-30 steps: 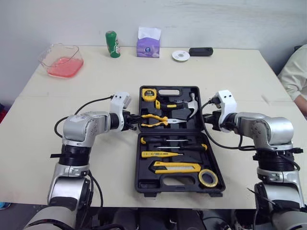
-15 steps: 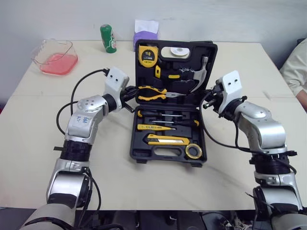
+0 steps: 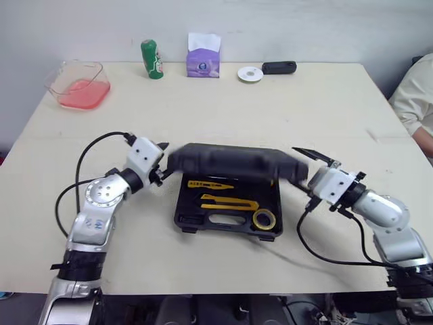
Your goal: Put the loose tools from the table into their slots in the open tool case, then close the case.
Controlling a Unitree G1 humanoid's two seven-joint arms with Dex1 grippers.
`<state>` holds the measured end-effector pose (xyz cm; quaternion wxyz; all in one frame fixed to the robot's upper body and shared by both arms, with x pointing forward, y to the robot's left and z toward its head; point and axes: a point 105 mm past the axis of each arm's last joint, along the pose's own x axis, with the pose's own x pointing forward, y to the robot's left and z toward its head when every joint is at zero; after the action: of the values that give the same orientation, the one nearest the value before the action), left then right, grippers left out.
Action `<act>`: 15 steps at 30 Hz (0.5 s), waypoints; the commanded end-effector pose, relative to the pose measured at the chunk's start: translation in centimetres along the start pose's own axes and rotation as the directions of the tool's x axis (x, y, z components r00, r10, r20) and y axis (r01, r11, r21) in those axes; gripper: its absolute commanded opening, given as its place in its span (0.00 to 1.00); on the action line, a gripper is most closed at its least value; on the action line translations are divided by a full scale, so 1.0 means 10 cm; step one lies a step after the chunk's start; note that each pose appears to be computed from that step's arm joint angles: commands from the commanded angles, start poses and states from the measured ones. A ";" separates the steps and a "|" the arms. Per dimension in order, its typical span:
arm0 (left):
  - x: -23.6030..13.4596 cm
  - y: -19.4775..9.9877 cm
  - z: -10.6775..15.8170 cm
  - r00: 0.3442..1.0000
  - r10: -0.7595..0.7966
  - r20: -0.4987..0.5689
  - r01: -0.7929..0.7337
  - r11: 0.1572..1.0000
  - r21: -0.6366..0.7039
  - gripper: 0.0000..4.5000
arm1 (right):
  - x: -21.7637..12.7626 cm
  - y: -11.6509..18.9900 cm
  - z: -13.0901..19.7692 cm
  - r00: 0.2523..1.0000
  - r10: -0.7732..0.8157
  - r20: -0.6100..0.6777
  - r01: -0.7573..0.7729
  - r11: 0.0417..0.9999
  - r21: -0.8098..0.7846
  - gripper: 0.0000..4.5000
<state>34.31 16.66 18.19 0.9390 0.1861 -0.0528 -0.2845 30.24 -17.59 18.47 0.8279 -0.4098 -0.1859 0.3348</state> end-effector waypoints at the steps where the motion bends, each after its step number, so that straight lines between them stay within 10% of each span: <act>1: -0.86 -0.07 0.14 0.973 -0.228 -0.015 0.214 0.931 -0.296 0.99 | -0.62 -0.13 0.32 0.975 0.219 -0.047 -0.194 0.930 0.313 1.00; 6: -1.38 -0.05 0.05 0.944 -0.305 -0.129 0.214 0.859 -0.465 0.99 | -1.05 0.06 0.26 0.924 0.360 -0.131 -0.225 0.786 0.576 1.00; 15: -1.11 0.24 -0.06 0.969 -0.197 -0.149 0.120 0.903 -0.412 0.99 | -1.11 0.60 0.25 0.851 0.518 -0.080 -0.302 0.609 0.734 1.00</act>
<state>26.10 25.04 18.27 0.9308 0.0058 0.1209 -0.3449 18.75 -21.93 14.25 0.8421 -0.1266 0.1844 0.4907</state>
